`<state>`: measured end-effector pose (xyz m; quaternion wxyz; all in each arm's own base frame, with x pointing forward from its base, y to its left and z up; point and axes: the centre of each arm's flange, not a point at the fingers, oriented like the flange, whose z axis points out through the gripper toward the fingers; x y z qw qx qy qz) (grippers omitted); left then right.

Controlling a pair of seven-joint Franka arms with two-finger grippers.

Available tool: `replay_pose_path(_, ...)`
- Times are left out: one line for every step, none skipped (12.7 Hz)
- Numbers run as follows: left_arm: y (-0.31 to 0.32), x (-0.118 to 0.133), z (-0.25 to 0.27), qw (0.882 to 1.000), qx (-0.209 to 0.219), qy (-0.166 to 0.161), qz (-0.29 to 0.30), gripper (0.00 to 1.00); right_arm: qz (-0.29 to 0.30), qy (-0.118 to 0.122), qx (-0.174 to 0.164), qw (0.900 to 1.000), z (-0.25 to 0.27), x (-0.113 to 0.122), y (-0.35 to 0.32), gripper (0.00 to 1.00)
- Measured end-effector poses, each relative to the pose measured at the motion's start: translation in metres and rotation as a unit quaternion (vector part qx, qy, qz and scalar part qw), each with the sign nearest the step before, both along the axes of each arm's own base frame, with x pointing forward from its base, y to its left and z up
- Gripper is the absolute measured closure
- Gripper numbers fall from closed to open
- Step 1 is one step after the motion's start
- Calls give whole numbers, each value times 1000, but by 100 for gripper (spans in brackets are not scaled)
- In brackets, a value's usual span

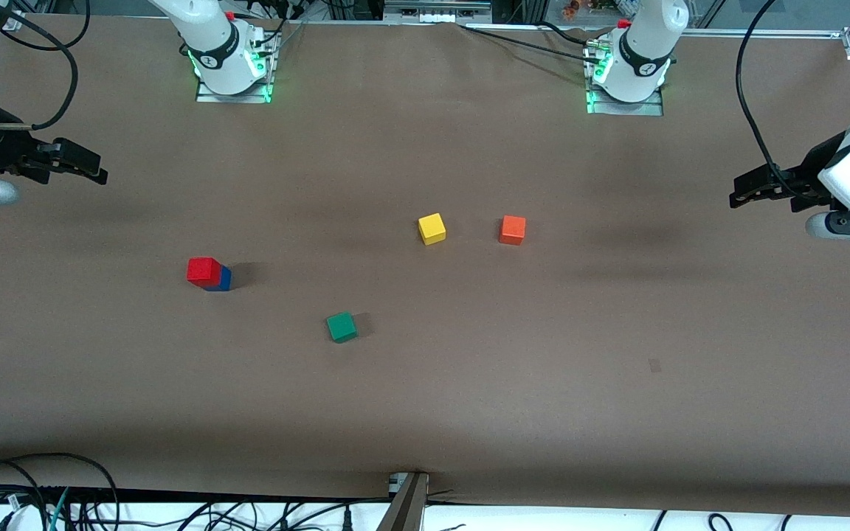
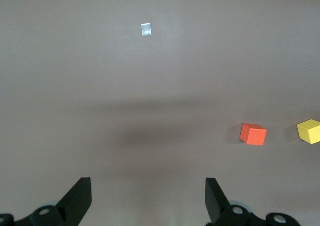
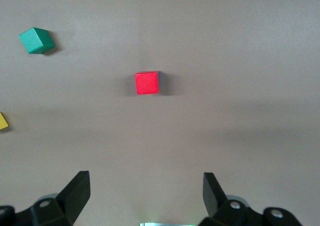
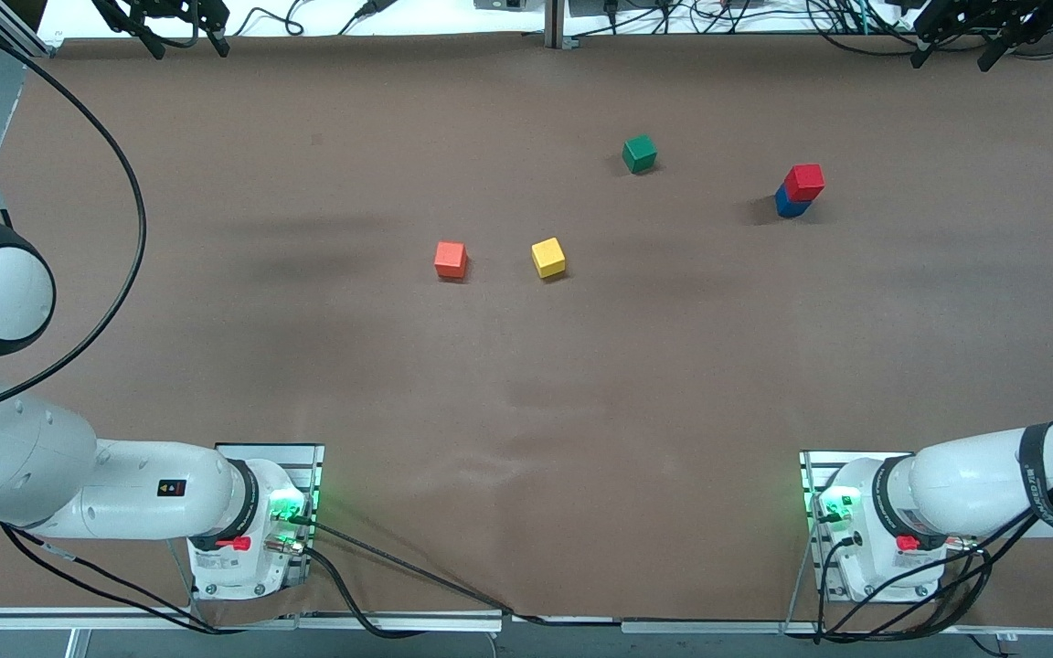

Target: Pass red block to right arm, stack on blue

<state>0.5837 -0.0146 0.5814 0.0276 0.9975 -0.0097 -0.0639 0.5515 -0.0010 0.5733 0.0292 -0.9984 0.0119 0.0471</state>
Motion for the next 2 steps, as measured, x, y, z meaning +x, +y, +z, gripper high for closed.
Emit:
replay_pose_path(0,0,0,1000,0,0,0,0,1,0,0,1000,-2,1,1,0)
replay_pose_path(1,0,0,1000,0,0,1,0,1,1,0,1000,-3,2,1,0)
